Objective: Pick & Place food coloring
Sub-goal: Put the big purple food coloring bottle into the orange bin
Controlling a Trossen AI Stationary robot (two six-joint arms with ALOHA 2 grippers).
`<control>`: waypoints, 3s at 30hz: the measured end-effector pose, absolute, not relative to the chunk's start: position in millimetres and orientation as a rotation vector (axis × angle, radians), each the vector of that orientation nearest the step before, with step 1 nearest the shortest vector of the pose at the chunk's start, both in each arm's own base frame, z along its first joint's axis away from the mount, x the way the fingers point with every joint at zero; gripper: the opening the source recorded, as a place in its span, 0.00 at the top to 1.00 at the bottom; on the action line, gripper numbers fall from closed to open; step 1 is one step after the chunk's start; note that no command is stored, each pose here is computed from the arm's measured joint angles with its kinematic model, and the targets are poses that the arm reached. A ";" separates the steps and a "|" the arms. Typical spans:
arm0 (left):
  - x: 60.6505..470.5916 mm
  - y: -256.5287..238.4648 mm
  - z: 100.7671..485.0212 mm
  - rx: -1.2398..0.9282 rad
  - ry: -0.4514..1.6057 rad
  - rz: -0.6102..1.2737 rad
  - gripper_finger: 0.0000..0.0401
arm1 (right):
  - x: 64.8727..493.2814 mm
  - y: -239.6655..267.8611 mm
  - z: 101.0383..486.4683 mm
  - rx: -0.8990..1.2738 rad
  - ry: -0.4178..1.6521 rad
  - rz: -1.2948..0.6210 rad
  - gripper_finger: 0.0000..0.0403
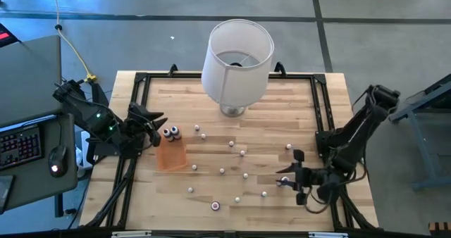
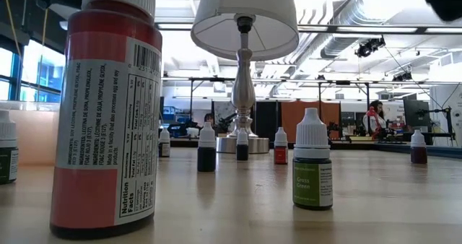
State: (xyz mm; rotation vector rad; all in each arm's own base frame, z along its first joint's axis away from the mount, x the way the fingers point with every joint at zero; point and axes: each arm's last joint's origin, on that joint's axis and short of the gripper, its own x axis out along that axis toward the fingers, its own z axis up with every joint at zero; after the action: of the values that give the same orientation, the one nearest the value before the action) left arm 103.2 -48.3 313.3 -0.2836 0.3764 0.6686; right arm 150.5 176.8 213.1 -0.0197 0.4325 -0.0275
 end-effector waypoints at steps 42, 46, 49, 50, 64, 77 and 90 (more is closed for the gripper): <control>104.8 -48.9 315.2 -0.289 0.337 0.677 0.70 | 130.4 122.1 130.3 0.179 0.268 0.002 0.92; 104.4 -48.3 315.4 -0.275 0.325 0.688 0.70 | 144.1 113.9 143.1 0.176 0.166 -0.033 0.92; 104.2 -48.1 315.5 -0.259 0.326 0.688 0.70 | 160.2 110.0 161.4 0.122 0.082 -0.032 0.92; 104.2 -48.1 315.5 -0.250 0.329 0.687 0.70 | 167.4 108.7 169.1 0.087 0.057 -0.030 0.92; 104.2 -47.7 316.0 -0.207 0.324 0.693 0.70 | 341.4 58.6 267.0 -0.197 -0.036 -0.160 0.92; 102.3 -43.5 321.4 -0.042 0.169 0.809 0.70 | 512.3 59.1 218.6 -0.203 -0.056 -0.025 0.92; 100.1 -41.9 322.2 -0.038 0.184 0.797 0.70 | 601.0 56.5 183.3 -0.202 -0.064 -0.036 0.92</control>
State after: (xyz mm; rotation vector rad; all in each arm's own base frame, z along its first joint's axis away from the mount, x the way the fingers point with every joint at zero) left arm 100.1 -41.9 322.2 -0.0375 0.1838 0.7972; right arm 601.0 56.5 183.3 -0.2019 -0.0645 -0.0363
